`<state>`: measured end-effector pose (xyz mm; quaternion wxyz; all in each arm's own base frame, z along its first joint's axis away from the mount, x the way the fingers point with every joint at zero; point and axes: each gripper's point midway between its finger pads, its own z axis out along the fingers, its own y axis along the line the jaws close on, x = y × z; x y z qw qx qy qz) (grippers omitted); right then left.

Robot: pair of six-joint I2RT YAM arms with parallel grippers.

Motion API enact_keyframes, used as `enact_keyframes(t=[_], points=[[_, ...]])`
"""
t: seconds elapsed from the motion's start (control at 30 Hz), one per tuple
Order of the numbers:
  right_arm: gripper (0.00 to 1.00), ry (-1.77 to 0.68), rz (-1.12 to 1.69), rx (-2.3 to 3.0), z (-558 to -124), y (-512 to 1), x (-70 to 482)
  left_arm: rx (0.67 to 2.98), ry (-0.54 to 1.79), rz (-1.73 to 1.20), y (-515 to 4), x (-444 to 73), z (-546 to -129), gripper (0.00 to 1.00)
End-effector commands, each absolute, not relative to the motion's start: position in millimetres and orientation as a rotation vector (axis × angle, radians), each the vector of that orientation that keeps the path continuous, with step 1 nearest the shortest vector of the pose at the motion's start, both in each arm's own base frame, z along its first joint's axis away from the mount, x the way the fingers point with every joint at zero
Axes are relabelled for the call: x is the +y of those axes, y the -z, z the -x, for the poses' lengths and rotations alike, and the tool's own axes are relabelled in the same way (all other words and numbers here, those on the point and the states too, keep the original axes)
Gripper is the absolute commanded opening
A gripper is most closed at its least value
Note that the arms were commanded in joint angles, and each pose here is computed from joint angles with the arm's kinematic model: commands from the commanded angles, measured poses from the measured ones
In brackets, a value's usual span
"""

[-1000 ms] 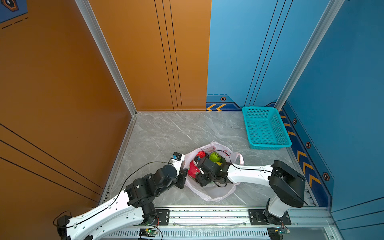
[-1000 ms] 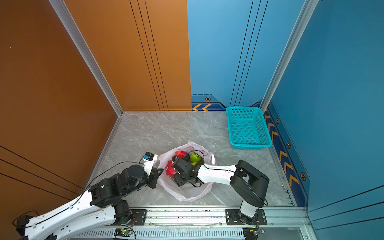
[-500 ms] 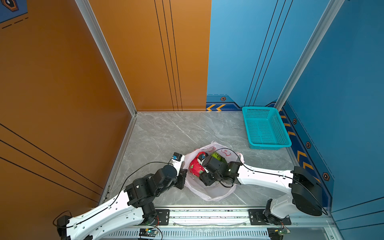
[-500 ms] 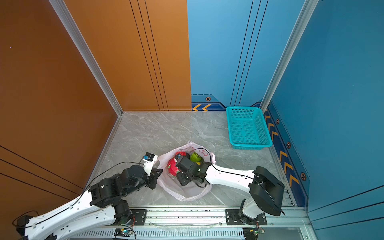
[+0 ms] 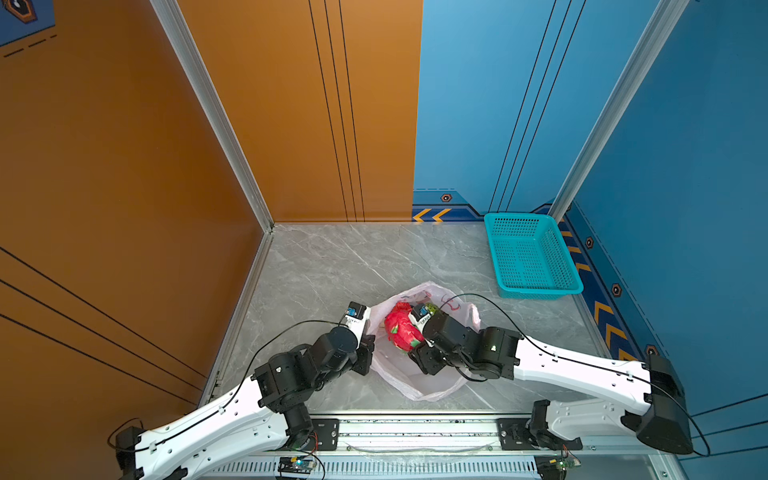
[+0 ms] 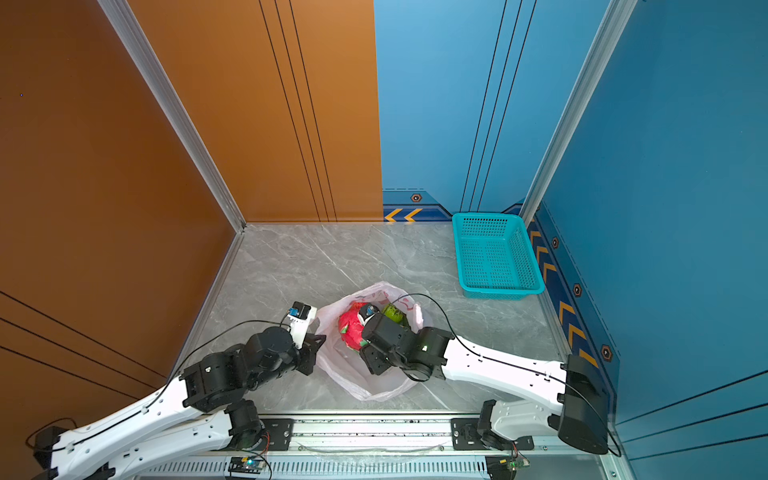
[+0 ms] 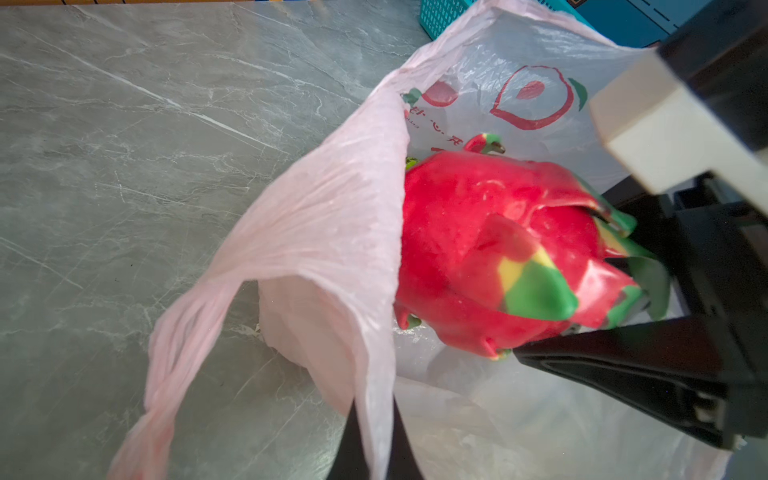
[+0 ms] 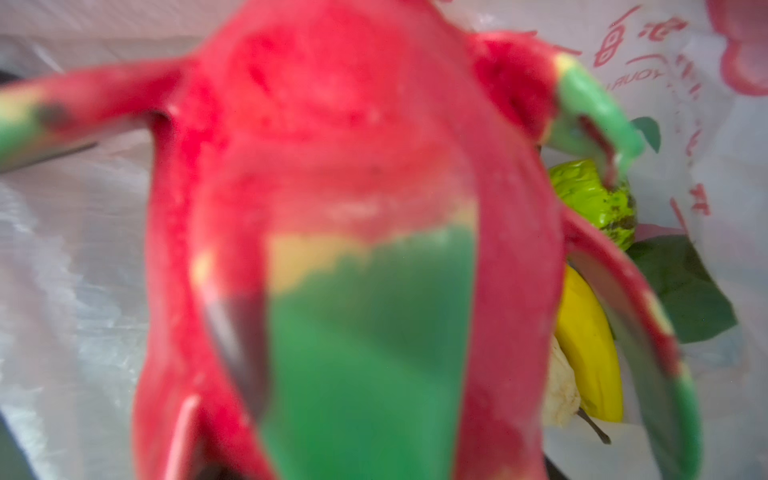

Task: Untie the knot of the plastic bag and take out the fruit
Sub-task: 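Lift the dragon fruit out of the bag with the right gripper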

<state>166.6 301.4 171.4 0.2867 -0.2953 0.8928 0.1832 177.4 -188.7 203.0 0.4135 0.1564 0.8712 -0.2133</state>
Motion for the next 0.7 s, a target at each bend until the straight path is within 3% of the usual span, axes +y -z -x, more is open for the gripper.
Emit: enact_keyframes(t=[0.0,0.33,0.67], points=[[0.13,-0.558,0.698,2.278,-172.3,-221.3,303.8,2.162,0.509,-0.387,-216.6,-185.1,-182.8,0.00],[0.13,-0.653,0.601,2.151,-181.7,-290.1,299.1,2.157,0.502,-0.391,-220.8,-188.3,-186.2,0.00],[0.13,-0.742,0.437,2.050,-227.3,-360.6,288.3,2.149,0.528,-0.407,-224.2,-194.2,-185.5,0.00]])
